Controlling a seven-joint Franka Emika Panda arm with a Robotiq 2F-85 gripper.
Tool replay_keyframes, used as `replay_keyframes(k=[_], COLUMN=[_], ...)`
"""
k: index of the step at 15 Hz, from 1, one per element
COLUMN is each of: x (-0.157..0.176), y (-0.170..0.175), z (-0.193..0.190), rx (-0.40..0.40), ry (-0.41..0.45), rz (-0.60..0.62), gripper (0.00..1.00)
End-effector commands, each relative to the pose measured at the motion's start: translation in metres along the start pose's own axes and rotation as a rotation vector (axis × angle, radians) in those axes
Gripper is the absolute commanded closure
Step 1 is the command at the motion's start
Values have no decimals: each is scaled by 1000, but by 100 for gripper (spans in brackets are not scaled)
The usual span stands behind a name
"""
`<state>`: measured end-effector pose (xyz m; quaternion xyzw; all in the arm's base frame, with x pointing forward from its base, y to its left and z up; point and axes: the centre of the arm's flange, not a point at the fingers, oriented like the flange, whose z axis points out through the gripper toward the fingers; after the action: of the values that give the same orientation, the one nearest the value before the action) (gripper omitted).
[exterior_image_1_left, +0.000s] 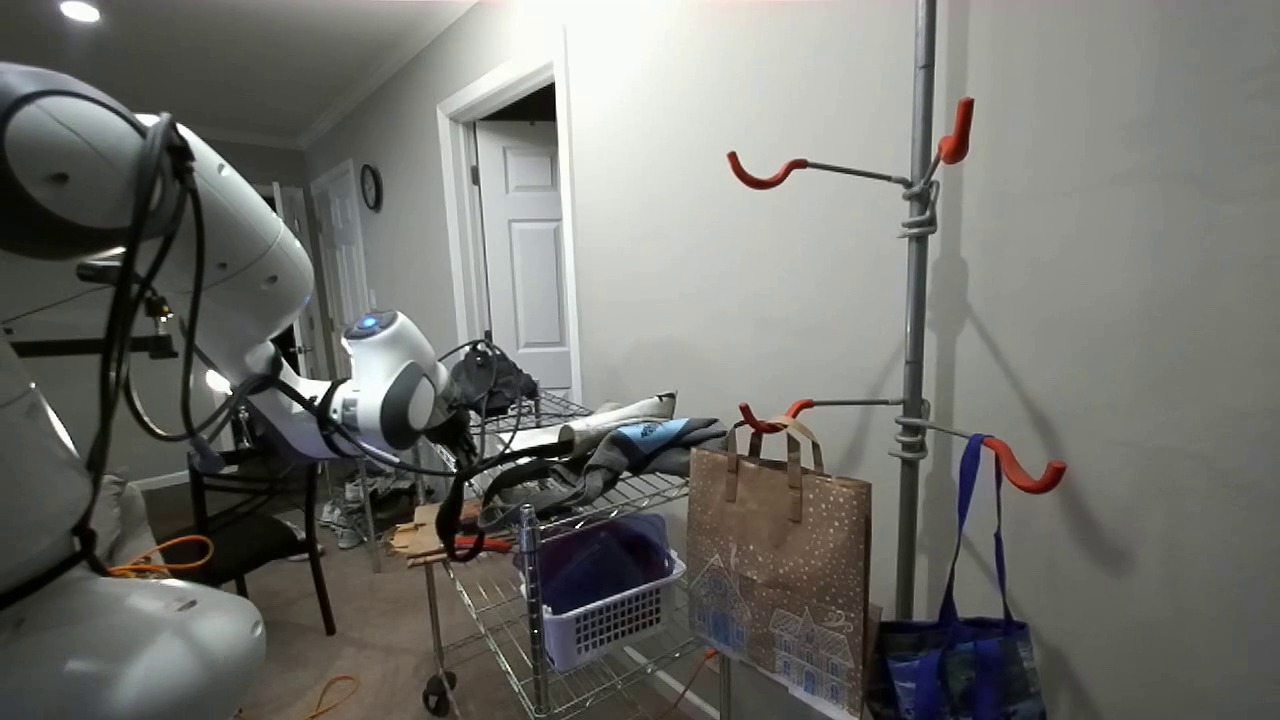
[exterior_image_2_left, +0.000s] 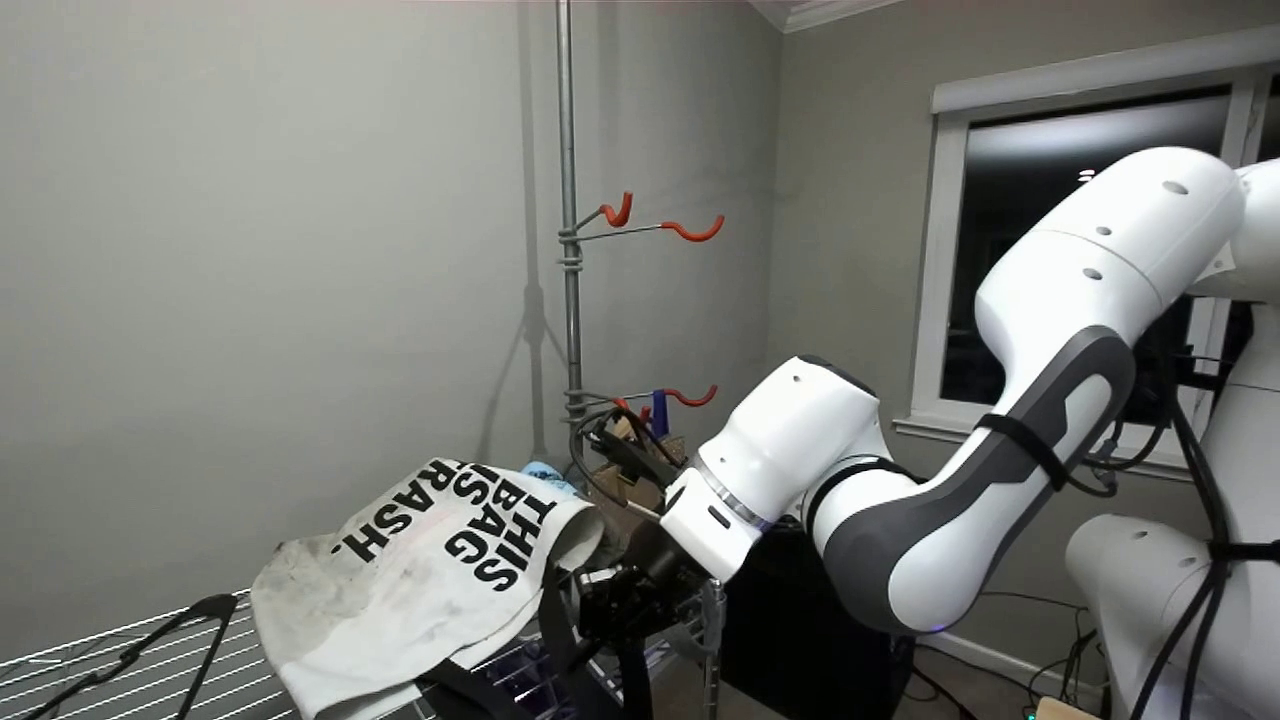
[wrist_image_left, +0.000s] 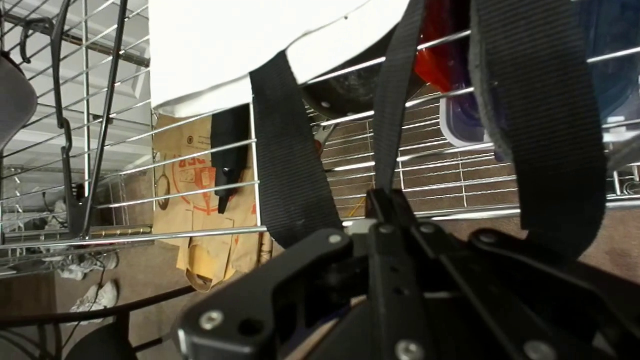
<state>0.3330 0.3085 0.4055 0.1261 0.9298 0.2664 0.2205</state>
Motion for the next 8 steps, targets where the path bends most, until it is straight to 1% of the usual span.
replay_keyframes(k=[1, 3, 5, 8], x=[-4, -6, -11, -35], y=[-9, -9, -3, 26], z=[-11, -11, -16, -55], rx=[-20, -20, -29, -100], ry=[6, 1, -25, -130], rz=[-2, 2, 20, 119], gripper=[100, 100, 100, 100])
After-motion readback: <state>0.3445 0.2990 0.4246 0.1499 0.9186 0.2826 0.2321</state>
